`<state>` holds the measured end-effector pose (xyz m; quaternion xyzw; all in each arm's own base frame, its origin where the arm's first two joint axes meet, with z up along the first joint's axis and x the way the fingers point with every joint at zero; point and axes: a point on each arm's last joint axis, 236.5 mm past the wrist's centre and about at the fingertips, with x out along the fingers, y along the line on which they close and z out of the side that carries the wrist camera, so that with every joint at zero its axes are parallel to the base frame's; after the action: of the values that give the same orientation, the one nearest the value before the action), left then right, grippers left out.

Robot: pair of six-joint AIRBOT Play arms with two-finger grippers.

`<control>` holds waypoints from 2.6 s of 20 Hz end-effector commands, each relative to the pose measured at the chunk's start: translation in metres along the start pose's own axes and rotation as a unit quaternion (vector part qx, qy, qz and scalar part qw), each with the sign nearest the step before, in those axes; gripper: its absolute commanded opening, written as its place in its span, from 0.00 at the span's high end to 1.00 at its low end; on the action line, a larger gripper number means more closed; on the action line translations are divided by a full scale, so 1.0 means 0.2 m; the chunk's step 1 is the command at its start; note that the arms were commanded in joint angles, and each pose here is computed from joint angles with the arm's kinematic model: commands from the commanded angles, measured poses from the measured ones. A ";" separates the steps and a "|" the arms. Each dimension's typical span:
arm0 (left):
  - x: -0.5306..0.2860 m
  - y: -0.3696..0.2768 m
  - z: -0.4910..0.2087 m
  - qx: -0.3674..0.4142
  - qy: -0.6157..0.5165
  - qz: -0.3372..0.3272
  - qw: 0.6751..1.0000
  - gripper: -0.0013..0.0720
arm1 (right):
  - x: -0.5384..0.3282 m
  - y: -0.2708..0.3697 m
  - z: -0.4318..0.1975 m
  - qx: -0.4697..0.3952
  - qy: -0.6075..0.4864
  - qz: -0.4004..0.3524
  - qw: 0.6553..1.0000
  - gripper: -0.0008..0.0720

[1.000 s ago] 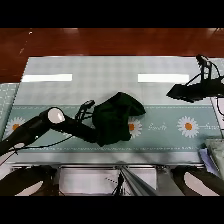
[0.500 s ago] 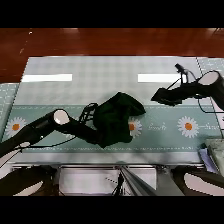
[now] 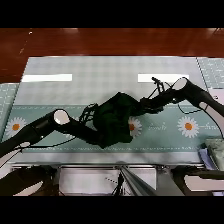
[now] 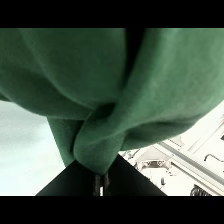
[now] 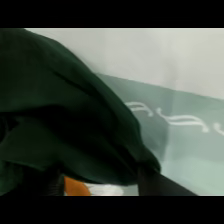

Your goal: Fold the shirts.

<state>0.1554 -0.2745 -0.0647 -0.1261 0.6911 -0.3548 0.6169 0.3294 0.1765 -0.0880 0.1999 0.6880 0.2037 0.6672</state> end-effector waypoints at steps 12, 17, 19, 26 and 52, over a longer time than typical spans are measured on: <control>-0.14 -0.02 0.11 0.000 -0.037 -0.011 0.999 0.96 | -0.19 0.34 0.07 -0.093 -0.087 0.044 0.991 0.95; -0.72 -0.39 0.32 0.118 -0.158 -0.039 0.980 0.96 | -0.74 0.47 0.11 -0.142 -0.234 0.044 0.961 0.95; -1.07 -0.49 0.36 0.168 -0.221 -0.007 0.961 0.96 | -0.98 0.46 0.10 -0.149 -0.297 0.026 0.943 0.95; -1.91 -0.76 0.33 0.229 -0.399 0.079 0.885 0.96 | -1.74 0.65 -0.11 -0.180 -0.490 0.011 0.853 0.95; -1.77 -0.73 0.22 0.169 -0.304 0.042 0.937 0.96 | -1.87 0.45 -0.12 -0.178 -0.323 -0.154 0.916 0.95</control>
<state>0.2047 -0.1764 0.3528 -0.0766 0.3432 -0.3906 0.8507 0.2889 0.0563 0.3303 0.0341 0.3130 0.1407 0.9387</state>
